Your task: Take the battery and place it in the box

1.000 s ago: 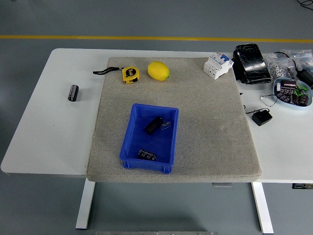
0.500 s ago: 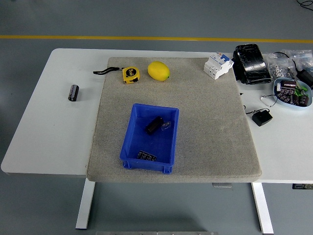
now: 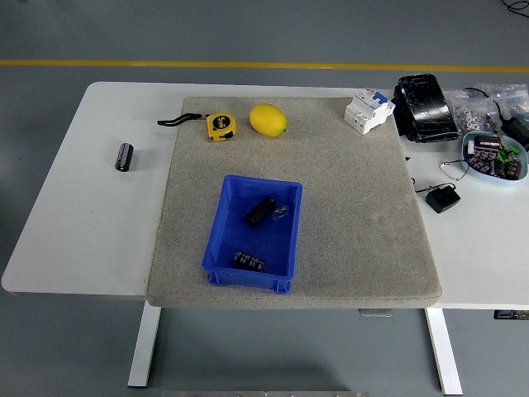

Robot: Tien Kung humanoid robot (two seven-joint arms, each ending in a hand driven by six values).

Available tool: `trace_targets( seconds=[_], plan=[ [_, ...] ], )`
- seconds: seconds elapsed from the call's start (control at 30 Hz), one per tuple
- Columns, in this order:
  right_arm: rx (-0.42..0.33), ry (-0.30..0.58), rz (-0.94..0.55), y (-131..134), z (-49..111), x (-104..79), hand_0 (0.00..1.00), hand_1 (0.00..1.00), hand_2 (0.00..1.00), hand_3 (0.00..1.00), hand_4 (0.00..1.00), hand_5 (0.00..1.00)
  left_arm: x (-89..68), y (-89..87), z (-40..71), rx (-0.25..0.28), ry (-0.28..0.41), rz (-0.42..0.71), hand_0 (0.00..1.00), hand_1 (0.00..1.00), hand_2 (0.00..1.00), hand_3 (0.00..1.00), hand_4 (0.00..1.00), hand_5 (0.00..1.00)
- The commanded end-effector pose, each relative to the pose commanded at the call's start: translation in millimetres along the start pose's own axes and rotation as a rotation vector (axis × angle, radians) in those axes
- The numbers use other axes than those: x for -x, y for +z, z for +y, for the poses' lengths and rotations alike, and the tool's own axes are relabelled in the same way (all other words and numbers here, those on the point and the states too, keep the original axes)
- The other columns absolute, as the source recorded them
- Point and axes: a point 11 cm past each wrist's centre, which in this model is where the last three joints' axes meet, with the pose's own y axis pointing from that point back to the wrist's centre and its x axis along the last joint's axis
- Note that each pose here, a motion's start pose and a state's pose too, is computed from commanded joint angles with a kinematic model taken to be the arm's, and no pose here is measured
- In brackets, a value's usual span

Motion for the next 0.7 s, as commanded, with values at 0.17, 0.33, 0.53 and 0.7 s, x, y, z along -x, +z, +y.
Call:
trace_targets(
  seconds=[0.17,0.33,0.53,0.7],
  plan=[
    [0.097,-0.053,0.019,14.5,4.4,6.0,0.981,0.89,0.906,0.922,0.998,0.998,2.3,2.9,0.3,0.009,-0.005,0.005,0.554,0.568,0.699,0.777,0.783,0.948],
    [0.161,-0.193,0.02,22.0,3.4,23.6,0.998,0.998,0.978,0.998,0.998,0.998,4.0,4.4,0.5,0.019,-0.009,0.015,0.552,0.569,0.702,0.778,0.783,0.94],
    [0.195,-0.242,0.025,25.9,0.5,31.5,0.998,0.998,0.994,0.998,0.998,0.998,5.5,7.1,0.8,0.036,-0.003,0.036,0.552,0.564,0.699,0.774,0.784,0.925],
    [0.24,-0.314,0.07,26.4,-5.0,40.4,0.998,0.998,0.988,0.998,0.998,0.998,0.6,11.2,2.4,0.032,0.008,0.047,0.553,0.564,0.692,0.766,0.781,0.891]
  ],
)
